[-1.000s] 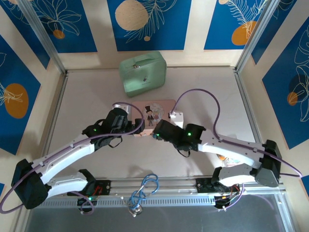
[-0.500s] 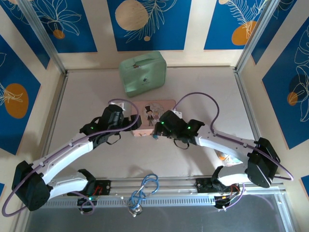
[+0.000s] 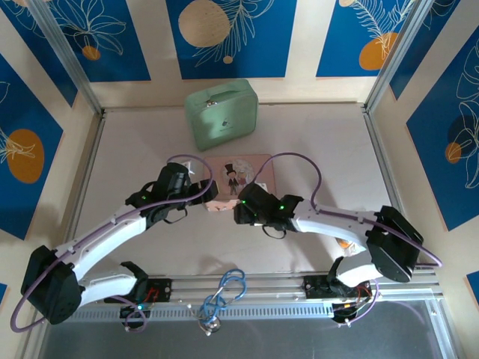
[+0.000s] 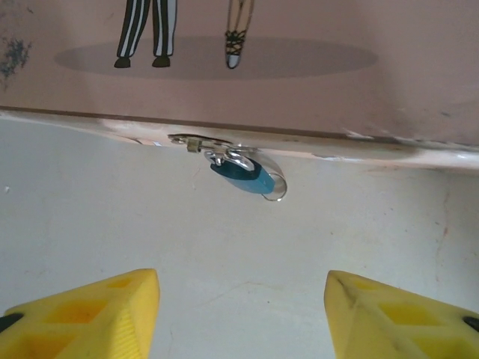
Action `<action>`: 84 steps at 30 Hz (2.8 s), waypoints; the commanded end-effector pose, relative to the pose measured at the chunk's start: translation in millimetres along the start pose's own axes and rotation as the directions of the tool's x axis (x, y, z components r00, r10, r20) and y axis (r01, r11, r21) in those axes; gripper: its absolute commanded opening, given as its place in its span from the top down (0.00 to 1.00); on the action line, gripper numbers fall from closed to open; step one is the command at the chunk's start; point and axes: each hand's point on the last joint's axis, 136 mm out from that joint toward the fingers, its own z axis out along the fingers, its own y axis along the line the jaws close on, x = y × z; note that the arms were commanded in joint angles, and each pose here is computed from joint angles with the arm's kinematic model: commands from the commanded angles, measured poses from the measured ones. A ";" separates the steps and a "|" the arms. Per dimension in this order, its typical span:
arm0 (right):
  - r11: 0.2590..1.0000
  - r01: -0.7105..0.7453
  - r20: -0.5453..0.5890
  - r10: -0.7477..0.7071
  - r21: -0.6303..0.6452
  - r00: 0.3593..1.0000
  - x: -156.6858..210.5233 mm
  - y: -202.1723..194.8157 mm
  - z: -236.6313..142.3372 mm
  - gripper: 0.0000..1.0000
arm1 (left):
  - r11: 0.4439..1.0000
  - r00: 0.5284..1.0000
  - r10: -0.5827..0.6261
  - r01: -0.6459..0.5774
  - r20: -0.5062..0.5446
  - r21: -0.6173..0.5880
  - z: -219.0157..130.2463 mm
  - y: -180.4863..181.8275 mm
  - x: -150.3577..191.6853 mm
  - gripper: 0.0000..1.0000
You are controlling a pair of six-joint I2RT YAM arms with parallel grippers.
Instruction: Unlock the padlock with the key
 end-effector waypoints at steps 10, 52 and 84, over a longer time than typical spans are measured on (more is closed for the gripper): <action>0.978 0.033 0.052 -0.045 0.204 0.998 -18.6 4.7 20.2 0.29 | 0.998 0.999 -0.045 0.046 -0.017 0.031 7.1 4.8 5.8 0.24; 0.932 0.107 -0.079 -0.085 0.345 0.993 -14.6 3.5 60.0 0.47 | 0.988 0.989 -0.125 0.117 0.077 0.101 -14.8 23.1 24.6 0.35; 0.966 -0.007 -0.284 0.083 0.260 0.955 0.6 2.5 49.0 0.95 | 0.978 0.993 -0.036 0.012 0.110 0.208 -11.0 -2.0 39.8 0.35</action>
